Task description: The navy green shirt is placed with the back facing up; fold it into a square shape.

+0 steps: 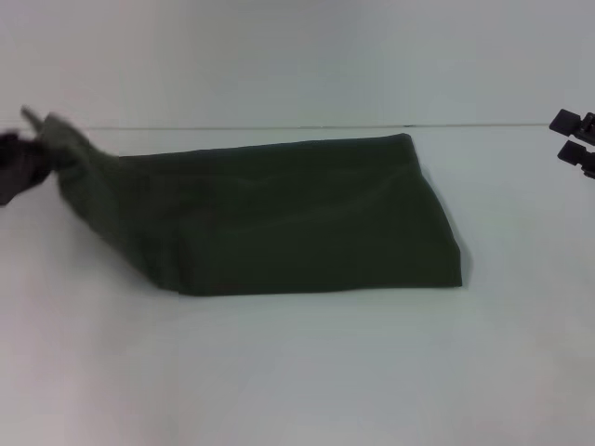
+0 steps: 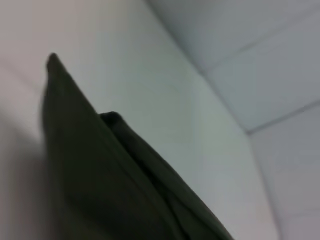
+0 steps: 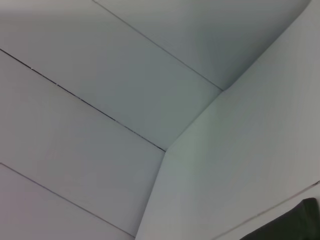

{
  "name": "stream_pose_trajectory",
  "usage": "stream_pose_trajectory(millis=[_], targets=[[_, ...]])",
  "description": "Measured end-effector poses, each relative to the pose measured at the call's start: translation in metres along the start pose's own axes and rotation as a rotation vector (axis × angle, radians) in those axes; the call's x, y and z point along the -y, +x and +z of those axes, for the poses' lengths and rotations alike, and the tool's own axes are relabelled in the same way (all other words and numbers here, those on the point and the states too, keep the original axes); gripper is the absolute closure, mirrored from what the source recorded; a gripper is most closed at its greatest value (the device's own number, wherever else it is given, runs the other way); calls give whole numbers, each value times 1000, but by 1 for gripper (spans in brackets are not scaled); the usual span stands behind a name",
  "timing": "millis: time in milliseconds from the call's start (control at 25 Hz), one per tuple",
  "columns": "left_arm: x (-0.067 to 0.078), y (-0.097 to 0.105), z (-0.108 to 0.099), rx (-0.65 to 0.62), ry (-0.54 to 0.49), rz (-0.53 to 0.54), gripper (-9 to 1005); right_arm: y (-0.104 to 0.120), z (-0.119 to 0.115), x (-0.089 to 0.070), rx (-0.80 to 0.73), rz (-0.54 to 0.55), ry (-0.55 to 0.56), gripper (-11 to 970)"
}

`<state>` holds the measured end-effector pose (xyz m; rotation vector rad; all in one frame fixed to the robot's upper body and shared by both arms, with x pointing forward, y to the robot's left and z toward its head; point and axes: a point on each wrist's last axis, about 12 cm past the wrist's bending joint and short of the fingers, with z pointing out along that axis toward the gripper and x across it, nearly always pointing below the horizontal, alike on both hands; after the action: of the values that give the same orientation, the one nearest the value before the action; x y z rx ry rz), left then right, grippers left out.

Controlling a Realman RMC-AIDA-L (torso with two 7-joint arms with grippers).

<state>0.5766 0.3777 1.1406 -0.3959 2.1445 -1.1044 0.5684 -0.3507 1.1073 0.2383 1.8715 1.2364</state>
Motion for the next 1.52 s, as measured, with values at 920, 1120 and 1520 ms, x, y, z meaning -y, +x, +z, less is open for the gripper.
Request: stream_pose_trajectory(millis=[920,1120,1520], targets=[[142,98,194,-307,194,412,936,10,8,6,-5,27,24,135],[153,120,207,-329,224,559,925,10,11,7,-8,24,29,135],[148,81,143,-184,457,471,749,4,11,6,-16,6,37,135]])
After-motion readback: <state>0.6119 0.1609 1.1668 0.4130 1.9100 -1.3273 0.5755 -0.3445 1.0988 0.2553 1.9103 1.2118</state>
